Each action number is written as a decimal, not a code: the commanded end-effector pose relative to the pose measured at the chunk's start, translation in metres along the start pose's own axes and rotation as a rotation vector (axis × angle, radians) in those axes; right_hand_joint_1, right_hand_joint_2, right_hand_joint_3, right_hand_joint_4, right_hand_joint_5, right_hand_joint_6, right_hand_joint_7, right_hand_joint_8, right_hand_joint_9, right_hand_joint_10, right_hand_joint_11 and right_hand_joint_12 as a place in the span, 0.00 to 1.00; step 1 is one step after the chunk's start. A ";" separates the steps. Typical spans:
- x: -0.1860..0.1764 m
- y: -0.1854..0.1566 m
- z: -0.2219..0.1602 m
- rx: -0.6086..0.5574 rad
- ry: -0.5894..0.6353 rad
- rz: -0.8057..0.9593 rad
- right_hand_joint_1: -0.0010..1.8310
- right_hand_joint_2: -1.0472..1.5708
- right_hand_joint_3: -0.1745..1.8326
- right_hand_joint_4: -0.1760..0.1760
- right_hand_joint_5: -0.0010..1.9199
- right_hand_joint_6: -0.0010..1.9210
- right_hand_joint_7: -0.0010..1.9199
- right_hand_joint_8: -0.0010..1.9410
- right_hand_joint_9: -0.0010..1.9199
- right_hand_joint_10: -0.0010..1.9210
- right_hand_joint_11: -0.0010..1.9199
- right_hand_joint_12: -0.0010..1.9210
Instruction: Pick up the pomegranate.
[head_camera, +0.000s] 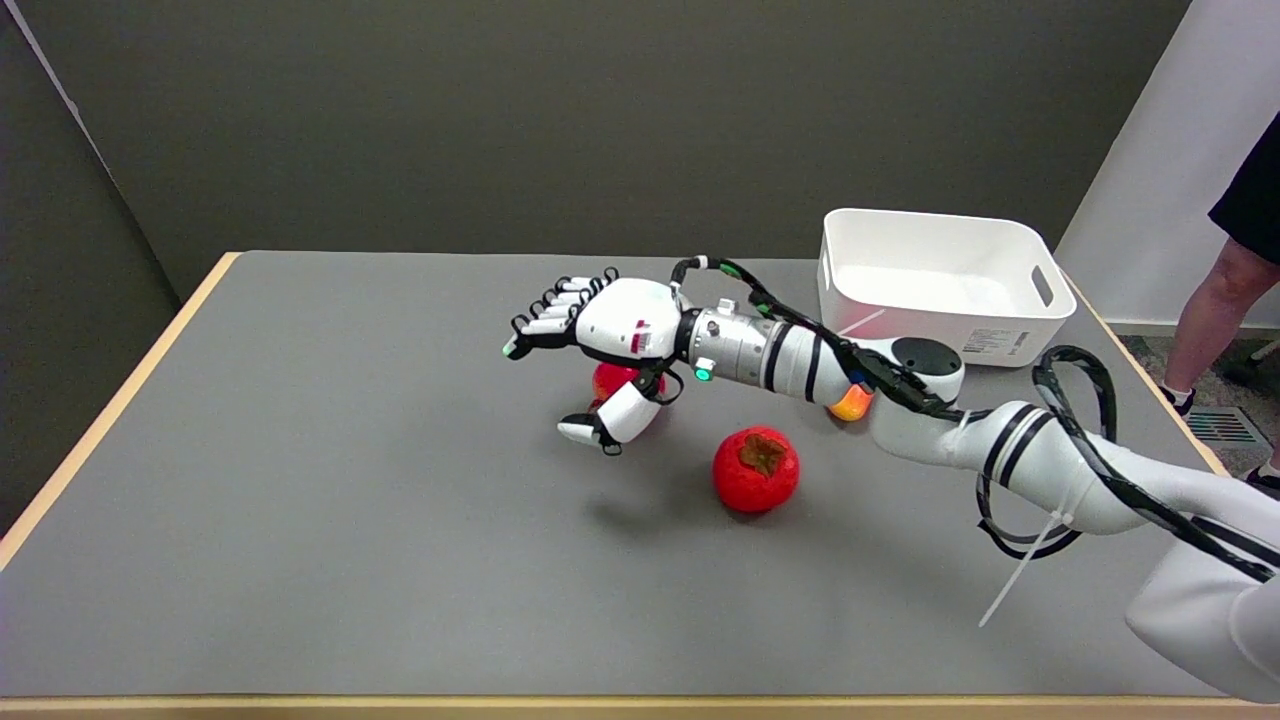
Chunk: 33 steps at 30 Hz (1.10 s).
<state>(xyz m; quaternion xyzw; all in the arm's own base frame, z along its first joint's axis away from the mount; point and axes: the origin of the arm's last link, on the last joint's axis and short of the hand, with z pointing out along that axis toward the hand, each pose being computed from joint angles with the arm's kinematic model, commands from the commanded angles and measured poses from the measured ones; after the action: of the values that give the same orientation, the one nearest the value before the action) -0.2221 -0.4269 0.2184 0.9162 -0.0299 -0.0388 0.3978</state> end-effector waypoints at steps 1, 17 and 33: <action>-0.023 0.009 0.002 -0.027 -0.059 0.027 0.29 0.63 0.58 0.72 0.13 0.27 0.17 0.20 0.13 0.38 0.07 0.63; -0.028 0.022 -0.001 -0.034 -0.078 0.037 0.33 0.64 0.58 0.76 0.13 0.28 0.17 0.21 0.14 0.38 0.08 0.65; -0.030 0.054 -0.014 -0.137 -0.071 0.070 0.36 0.64 0.58 0.77 0.13 0.28 0.18 0.21 0.14 0.38 0.09 0.65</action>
<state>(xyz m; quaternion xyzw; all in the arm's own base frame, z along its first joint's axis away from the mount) -0.2487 -0.4434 0.2457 0.8984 -0.0620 -0.0639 0.4302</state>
